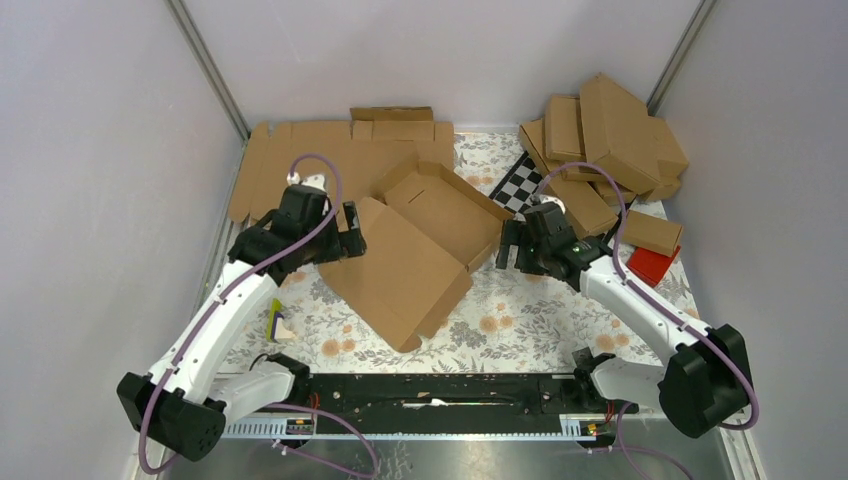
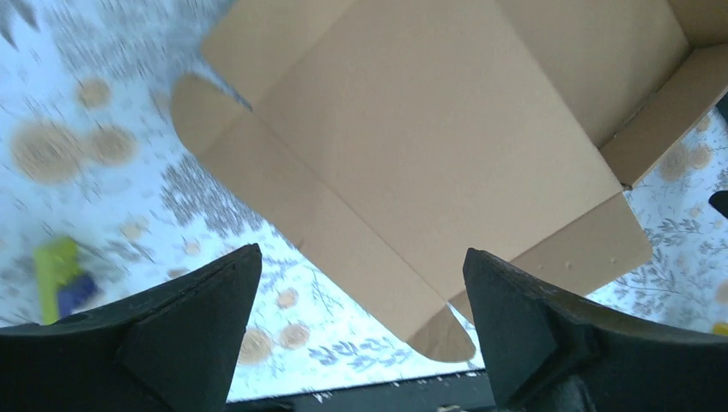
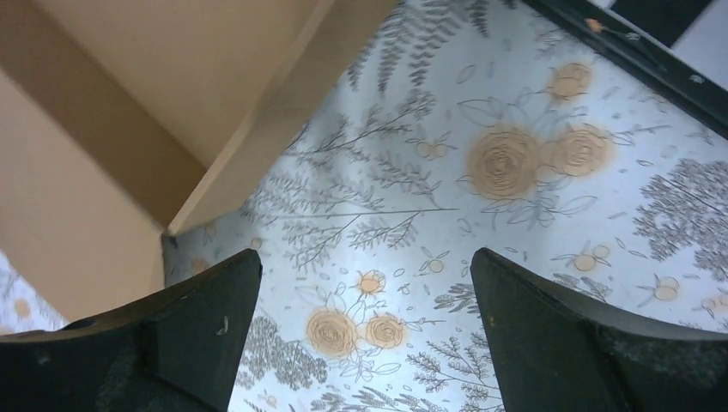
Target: Fold the paper box
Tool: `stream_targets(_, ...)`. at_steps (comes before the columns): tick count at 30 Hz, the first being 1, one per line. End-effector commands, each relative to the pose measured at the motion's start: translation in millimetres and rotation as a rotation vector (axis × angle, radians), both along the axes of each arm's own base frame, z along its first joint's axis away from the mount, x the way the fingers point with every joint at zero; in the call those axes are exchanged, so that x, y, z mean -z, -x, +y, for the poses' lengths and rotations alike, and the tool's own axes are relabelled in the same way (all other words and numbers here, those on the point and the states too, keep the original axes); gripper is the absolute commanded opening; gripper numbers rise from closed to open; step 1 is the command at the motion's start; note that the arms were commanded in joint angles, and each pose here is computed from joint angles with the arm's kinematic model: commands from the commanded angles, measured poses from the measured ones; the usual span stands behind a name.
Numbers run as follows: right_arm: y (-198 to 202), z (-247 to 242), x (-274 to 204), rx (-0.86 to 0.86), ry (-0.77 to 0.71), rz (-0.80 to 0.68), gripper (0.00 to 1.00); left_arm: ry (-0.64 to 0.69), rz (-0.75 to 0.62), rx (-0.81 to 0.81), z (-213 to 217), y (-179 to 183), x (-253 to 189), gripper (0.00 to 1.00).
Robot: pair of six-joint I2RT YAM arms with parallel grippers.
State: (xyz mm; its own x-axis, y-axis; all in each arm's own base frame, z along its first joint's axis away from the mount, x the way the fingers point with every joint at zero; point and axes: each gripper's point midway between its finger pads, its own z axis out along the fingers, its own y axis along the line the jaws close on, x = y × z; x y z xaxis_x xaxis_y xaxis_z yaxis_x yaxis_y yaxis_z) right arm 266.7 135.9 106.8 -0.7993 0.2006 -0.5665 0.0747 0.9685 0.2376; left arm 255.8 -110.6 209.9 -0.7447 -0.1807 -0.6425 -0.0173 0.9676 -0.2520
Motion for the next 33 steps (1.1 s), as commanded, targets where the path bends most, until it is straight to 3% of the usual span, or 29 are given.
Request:
stream_targets(1, 11, 34, -20, -0.329, -0.092, -0.069, 1.0, 0.179, 0.096, -0.095, -14, 23, 12, 0.99)
stream_targets(6, 27, 85, -71, -0.584, -0.347, -0.179, 1.0, 0.265, 0.165, -0.187, -18, 34, 29, 0.99)
stream_targets(9, 26, 103, -90, -0.641, -0.386, -0.21, 1.0, 0.303, 0.179, -0.203, -20, 40, 37, 0.99)
stream_targets(14, 13, 120, -84, -0.664, -0.27, -0.203, 1.0, 0.311, 0.284, -0.273, -19, 54, 75, 0.97)
stream_targets(20, -34, 102, -61, -0.513, -0.068, -0.206, 0.99, 0.31, 0.304, -0.349, -11, 62, 99, 0.95)
stream_targets(27, -74, 118, -22, -0.515, 0.032, -0.088, 0.97, 0.315, 0.349, -0.369, -13, 65, 134, 0.88)
stream_targets(33, -81, 104, 21, -0.532, 0.174, 0.011, 0.97, 0.307, 0.344, -0.366, -14, 59, 157, 0.82)
